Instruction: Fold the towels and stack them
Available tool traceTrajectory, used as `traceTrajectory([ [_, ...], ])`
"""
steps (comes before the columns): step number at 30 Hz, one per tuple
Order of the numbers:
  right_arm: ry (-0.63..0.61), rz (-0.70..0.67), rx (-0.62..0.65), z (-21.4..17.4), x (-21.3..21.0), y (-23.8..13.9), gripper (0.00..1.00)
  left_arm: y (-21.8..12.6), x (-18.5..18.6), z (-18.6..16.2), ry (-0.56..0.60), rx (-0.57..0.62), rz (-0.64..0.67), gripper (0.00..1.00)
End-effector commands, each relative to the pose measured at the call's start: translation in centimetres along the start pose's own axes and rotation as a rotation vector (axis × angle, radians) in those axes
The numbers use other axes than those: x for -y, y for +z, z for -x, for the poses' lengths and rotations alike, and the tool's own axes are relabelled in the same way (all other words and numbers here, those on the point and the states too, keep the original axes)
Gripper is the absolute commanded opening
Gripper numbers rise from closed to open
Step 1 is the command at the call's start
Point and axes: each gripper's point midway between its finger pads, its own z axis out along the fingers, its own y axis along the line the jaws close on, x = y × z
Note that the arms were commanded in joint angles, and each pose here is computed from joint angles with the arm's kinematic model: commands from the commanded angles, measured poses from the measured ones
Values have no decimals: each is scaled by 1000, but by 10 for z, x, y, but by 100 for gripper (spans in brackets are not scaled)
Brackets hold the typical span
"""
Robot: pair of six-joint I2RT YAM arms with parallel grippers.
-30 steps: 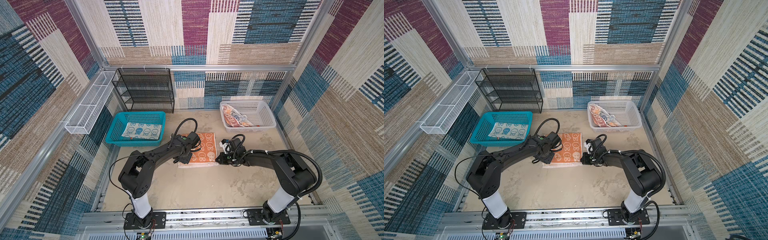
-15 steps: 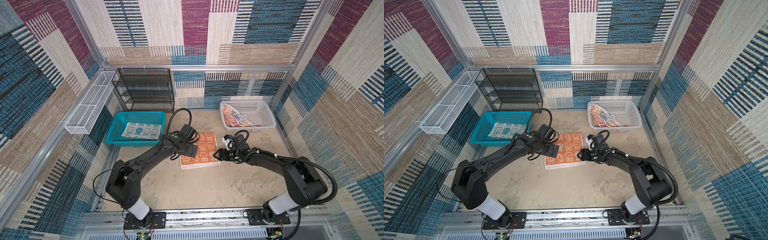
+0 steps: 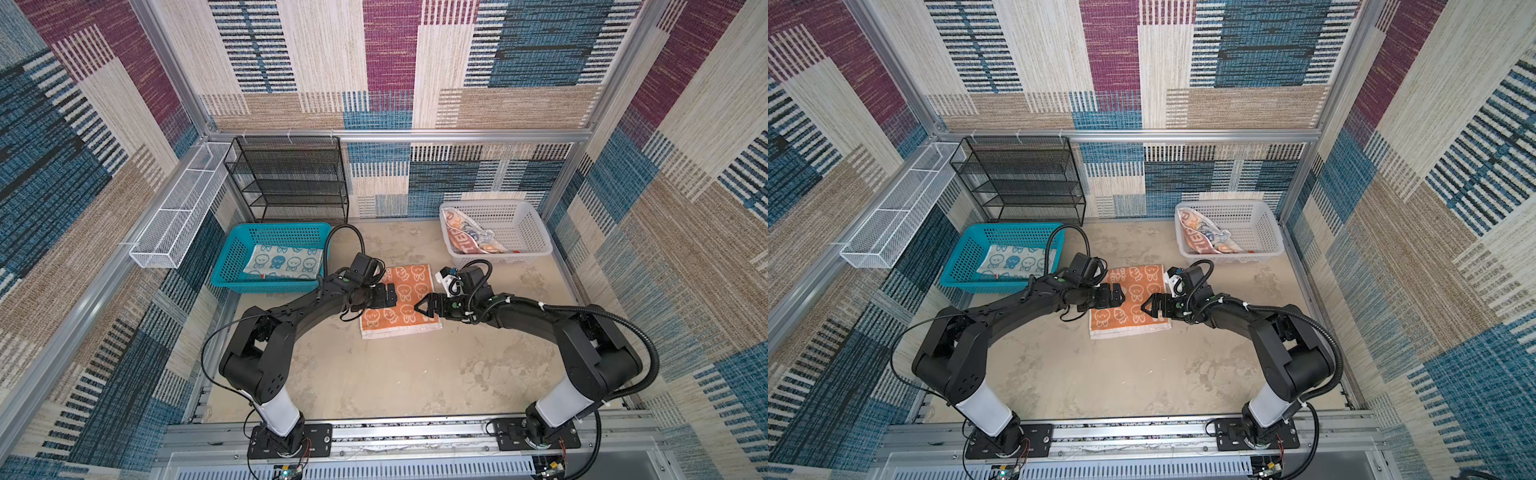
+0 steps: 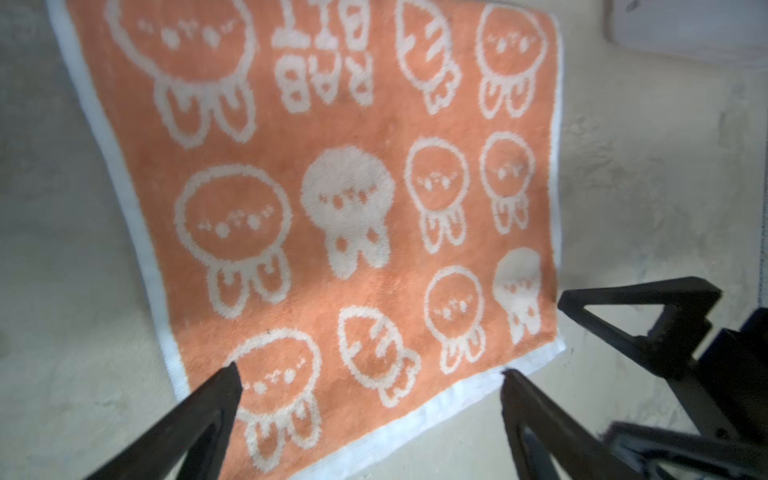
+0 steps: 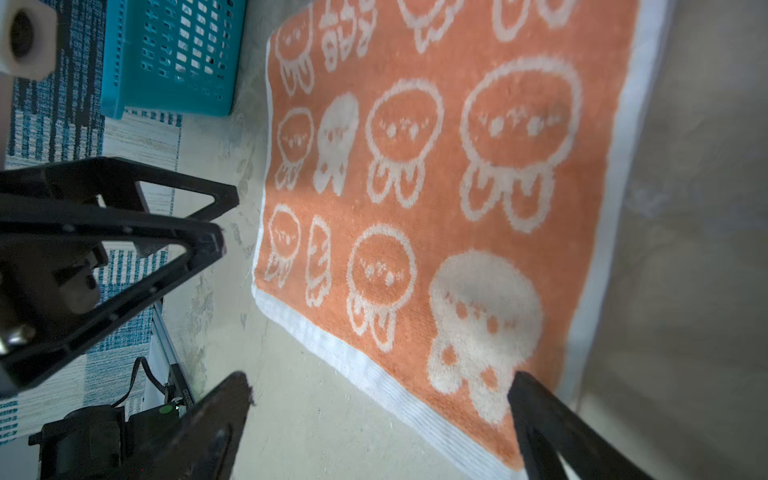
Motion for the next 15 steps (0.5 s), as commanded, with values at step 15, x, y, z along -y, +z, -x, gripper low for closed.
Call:
traceTrajectory([
  [15,18,-98,-63,-52,30,-14,99,-2,-20,-57,9,-64,19,100],
])
